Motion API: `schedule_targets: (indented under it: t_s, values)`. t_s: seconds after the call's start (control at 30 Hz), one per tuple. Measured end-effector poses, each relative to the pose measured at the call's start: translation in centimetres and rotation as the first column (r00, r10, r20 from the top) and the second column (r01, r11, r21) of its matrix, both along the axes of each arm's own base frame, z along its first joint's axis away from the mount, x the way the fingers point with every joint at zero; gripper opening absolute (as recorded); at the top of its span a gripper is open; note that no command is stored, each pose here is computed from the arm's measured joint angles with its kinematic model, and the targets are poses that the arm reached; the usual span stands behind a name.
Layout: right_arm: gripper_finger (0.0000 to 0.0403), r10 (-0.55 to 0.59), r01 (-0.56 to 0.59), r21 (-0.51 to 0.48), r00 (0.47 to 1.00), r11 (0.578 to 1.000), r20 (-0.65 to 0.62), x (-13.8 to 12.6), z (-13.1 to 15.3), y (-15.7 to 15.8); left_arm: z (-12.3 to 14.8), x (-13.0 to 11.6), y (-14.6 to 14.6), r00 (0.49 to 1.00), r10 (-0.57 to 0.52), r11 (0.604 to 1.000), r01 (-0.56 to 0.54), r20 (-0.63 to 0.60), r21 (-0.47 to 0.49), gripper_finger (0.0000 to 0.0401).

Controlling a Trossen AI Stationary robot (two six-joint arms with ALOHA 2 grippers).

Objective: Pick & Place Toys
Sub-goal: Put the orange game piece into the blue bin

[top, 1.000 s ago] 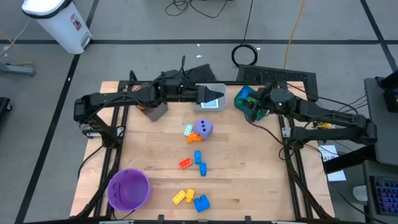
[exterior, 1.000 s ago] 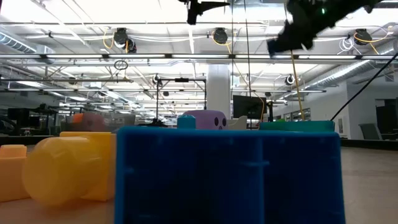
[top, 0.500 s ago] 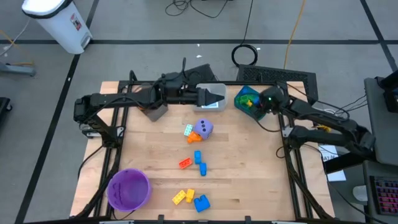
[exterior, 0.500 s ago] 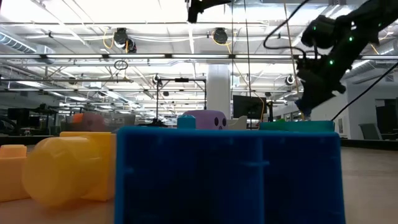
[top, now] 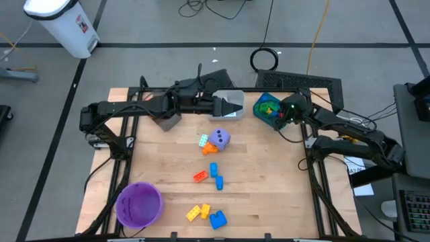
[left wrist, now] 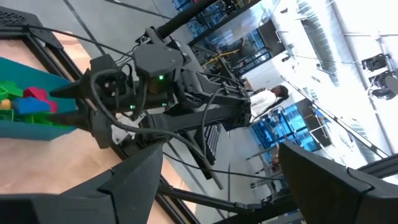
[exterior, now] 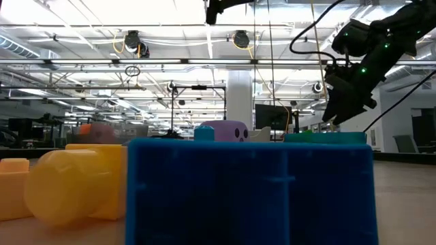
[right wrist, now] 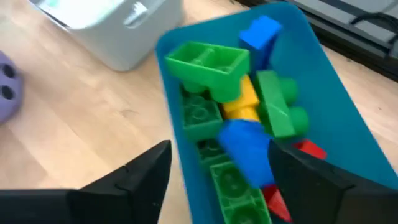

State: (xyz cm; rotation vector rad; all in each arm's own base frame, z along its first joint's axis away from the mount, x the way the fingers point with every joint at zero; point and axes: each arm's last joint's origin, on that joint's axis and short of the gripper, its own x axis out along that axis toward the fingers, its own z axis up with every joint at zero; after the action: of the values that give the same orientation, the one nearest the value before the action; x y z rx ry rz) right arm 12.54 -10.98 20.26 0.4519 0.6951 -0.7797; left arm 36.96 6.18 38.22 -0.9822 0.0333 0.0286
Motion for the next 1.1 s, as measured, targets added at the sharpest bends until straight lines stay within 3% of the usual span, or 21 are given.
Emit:
schedule_targets:
  t_s: [0.27, 1.1]
  values:
    - [0.0303, 0.013, -0.011, -0.049, 0.999, 0.999, 0.049, 0.34, 0.50, -0.28, 0.00, 0.00, -0.03, 1.000, -0.012, 0.999, 0.012, 0.000, 0.042, 0.0328]
    - [0.0303, 0.007, -0.002, -0.063, 0.997, 0.998, 0.078, 0.49, 0.71, -0.40, 0.00, 0.00, -0.12, 0.999, -0.045, 0.993, 0.044, -0.001, 0.107, 0.0328]
